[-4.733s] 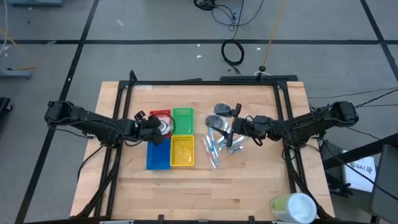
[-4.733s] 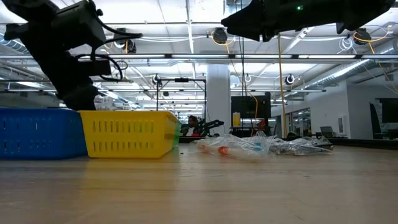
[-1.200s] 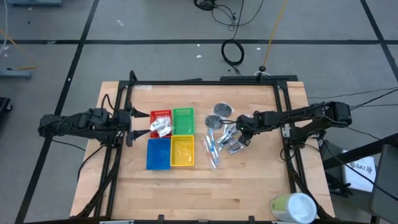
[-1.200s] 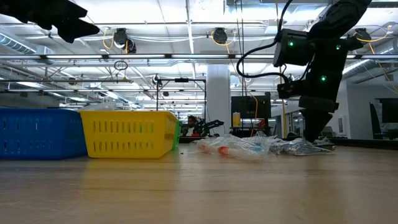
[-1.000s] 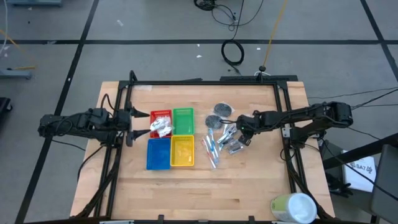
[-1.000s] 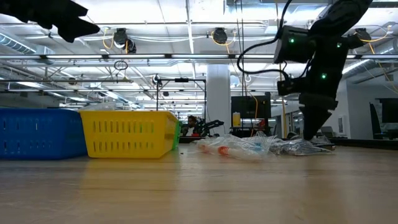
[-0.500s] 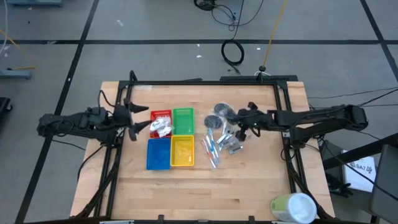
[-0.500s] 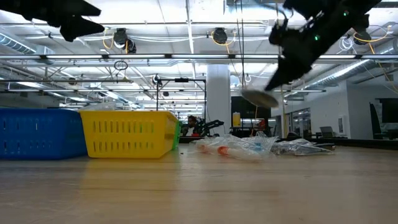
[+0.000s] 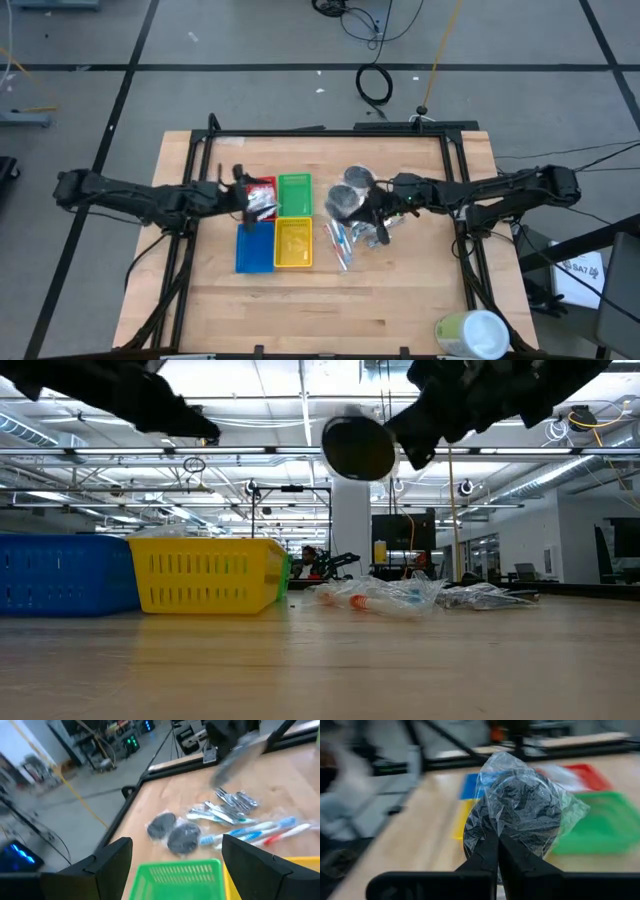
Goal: Pick & Place Travel size toiletries
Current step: Put the black hairbrush into the green bin
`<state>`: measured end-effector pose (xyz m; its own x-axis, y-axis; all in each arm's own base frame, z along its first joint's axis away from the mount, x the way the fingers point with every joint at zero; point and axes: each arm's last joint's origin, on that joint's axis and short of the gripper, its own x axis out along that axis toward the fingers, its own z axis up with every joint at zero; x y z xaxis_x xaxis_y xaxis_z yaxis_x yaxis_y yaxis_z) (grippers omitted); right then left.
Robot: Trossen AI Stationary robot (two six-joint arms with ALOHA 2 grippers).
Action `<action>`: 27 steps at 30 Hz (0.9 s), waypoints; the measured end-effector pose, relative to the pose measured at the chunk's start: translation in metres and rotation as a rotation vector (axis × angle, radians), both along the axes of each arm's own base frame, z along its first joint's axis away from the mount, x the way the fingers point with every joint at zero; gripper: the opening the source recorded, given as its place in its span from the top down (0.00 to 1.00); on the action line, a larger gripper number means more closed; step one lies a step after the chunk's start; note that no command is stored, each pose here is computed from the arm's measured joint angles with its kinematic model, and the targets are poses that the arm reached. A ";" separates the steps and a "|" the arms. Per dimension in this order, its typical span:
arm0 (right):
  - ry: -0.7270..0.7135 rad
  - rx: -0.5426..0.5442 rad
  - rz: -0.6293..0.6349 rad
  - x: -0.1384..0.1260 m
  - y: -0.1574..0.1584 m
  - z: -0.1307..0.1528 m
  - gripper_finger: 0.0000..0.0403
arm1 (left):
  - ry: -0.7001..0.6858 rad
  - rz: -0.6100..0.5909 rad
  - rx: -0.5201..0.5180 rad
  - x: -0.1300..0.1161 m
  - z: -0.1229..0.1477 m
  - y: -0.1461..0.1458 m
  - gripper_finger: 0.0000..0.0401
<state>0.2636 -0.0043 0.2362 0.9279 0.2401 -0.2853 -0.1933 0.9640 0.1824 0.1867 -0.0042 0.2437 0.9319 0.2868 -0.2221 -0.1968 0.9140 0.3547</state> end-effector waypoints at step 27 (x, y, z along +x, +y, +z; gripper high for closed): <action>-0.167 0.021 0.240 0.008 0.020 0.008 1.00 | -0.250 -0.413 0.060 0.107 -0.018 -0.027 0.36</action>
<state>0.2721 0.0155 0.2442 0.8774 0.4630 -0.1259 -0.4448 0.8833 0.1481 0.2936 -0.0313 0.2253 0.9932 -0.1128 0.0285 0.0923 0.9132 0.3970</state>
